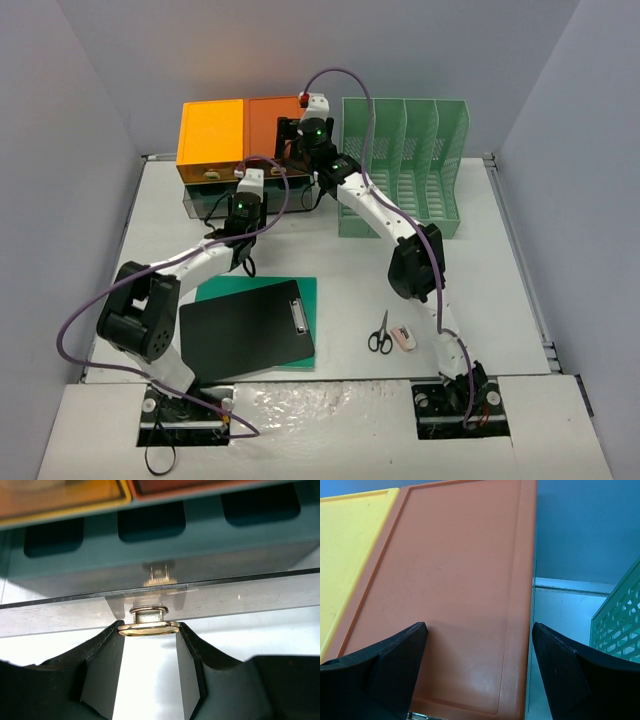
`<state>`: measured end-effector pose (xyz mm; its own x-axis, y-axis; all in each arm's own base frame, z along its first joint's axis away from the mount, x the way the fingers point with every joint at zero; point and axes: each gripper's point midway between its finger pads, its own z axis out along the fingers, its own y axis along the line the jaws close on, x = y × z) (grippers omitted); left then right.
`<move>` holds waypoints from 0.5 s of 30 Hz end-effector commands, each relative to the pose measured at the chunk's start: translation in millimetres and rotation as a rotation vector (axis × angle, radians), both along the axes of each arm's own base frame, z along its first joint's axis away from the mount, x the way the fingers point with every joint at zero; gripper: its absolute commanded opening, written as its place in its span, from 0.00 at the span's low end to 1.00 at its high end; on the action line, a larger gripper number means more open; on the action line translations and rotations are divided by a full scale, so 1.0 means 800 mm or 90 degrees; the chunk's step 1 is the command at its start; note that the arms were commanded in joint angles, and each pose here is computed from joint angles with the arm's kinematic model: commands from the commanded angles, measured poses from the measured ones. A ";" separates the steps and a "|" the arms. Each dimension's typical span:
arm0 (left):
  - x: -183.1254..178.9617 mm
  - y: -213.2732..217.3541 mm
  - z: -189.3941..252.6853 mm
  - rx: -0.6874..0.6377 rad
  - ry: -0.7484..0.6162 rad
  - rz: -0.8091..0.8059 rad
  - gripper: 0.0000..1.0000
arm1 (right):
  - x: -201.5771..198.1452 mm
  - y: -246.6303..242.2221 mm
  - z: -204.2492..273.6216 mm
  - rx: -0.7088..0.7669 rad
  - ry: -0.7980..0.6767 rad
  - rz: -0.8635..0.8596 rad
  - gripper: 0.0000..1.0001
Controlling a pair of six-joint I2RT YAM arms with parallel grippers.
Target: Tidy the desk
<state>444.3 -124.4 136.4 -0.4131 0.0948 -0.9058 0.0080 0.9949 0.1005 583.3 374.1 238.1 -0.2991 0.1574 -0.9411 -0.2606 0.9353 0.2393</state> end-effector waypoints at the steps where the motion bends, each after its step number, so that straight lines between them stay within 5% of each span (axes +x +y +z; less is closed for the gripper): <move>1: -0.018 -0.012 0.095 -0.064 -0.106 0.014 0.00 | -0.004 -0.004 -0.007 -0.019 0.012 -0.005 0.83; 15: -0.071 0.005 0.077 -0.065 -0.045 0.036 0.00 | -0.007 -0.010 -0.001 -0.027 0.009 -0.005 0.83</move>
